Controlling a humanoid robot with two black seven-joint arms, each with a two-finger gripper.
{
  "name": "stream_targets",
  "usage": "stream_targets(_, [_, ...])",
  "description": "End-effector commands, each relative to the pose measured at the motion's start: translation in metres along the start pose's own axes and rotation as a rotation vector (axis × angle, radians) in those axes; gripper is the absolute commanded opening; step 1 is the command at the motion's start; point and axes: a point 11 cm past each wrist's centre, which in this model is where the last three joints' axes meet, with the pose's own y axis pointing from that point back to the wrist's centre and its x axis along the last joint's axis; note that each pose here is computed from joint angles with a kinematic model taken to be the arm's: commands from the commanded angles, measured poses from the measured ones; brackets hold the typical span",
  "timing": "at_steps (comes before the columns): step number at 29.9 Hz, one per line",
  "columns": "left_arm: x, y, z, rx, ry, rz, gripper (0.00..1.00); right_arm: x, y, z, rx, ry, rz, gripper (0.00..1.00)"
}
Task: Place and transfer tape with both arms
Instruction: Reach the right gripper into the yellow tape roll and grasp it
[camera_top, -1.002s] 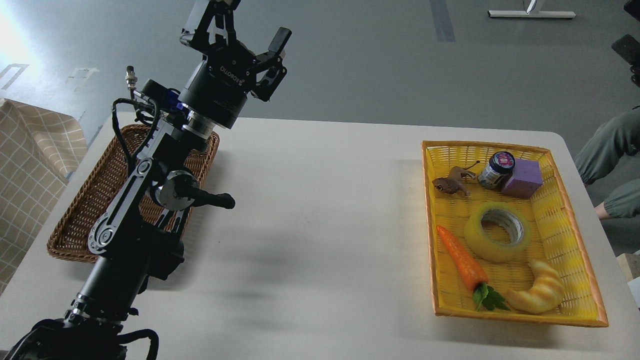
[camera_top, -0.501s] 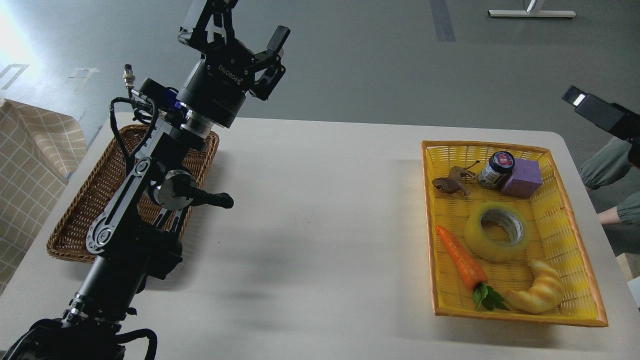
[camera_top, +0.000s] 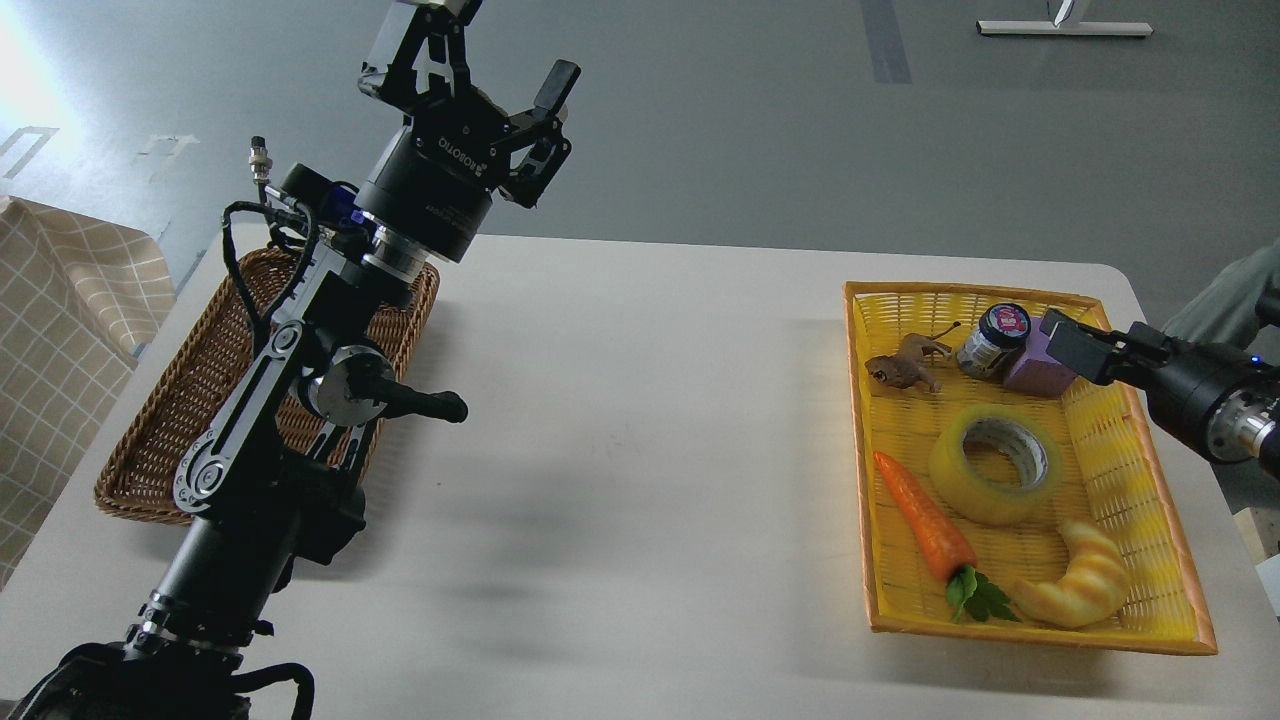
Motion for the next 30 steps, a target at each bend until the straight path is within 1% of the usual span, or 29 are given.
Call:
stream_targets(1, [0.0,0.0,0.0,0.0,-0.001,-0.002,0.98,-0.01,0.002,0.002,-0.012,-0.01,-0.019,0.97])
stream_targets(10, [0.001,0.0,0.0,0.002,0.0,0.001,0.98,-0.034,0.007,0.013,-0.055,0.017,-0.068,0.96])
stream_targets(23, [0.002,0.001,0.0,0.004,-0.006,0.002,0.98,-0.05,-0.004,-0.002,-0.036,0.1,-0.12,0.96])
stream_targets(30, [0.002,0.001,0.0,0.004,-0.006,0.002,0.98,-0.064,-0.008,0.009,-0.062,0.1,-0.17,0.96])
